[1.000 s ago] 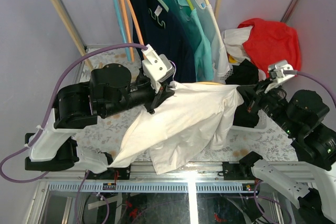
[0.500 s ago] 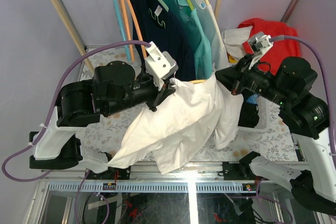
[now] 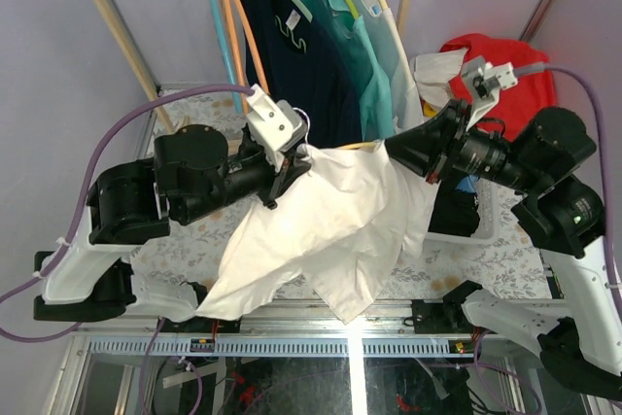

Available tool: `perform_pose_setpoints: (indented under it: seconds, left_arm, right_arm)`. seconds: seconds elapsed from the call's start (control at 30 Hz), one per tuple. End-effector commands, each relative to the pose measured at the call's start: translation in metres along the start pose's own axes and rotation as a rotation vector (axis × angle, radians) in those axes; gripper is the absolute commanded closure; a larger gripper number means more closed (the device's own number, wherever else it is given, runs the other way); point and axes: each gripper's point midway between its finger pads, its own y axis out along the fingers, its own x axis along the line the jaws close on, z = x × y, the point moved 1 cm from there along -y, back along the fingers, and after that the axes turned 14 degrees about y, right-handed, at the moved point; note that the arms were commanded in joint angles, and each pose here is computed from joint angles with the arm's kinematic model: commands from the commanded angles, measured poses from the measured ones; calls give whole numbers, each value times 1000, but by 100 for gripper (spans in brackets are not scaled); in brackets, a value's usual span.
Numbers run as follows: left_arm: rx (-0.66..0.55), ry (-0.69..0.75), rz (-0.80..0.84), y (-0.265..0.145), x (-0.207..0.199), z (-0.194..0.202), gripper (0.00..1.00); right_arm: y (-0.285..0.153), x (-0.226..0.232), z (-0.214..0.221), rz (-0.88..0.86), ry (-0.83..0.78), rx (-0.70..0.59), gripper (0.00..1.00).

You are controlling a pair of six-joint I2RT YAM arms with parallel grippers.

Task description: Place the t-shirt on the hanger

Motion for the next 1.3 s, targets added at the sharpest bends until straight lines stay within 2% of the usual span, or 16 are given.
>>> perform_pose_setpoints:
  seconds: [0.0, 0.33, 0.43, 0.5, 0.63, 0.77, 1.03, 1.13, 1.27]
  left_arm:
    - [-179, -1, 21, -11, -2, -22, 100]
    - [-222, 36, 187, 1, -39, -9, 100]
    - [-219, 51, 209, 3, -44, -5, 100]
    - [-215, 60, 226, 4, -47, -3, 100]
    - [-183, 71, 245, 8, -51, 6, 100]
    - [-157, 79, 235, 8, -50, 14, 100]
    - [-151, 85, 244, 4, -51, 17, 100]
    - [-150, 85, 256, 2, -52, 17, 100]
    - [-160, 85, 294, -3, -57, 16, 100]
  right_arm:
    - [-7, 19, 35, -173, 61, 101, 100]
    - [-28, -50, 138, 48, 219, 293, 100]
    - [-34, -62, 158, 92, 245, 338, 95]
    - [-39, -62, 164, 94, 251, 353, 86]
    - [-52, -54, 161, 110, 225, 329, 69]
    - [-68, -41, 136, 155, 155, 249, 56]
    - [-83, -22, 93, 176, 35, 103, 50]
    - [-89, -36, 85, 275, 1, 62, 47]
    - [-86, -60, 90, 378, -12, 95, 43]
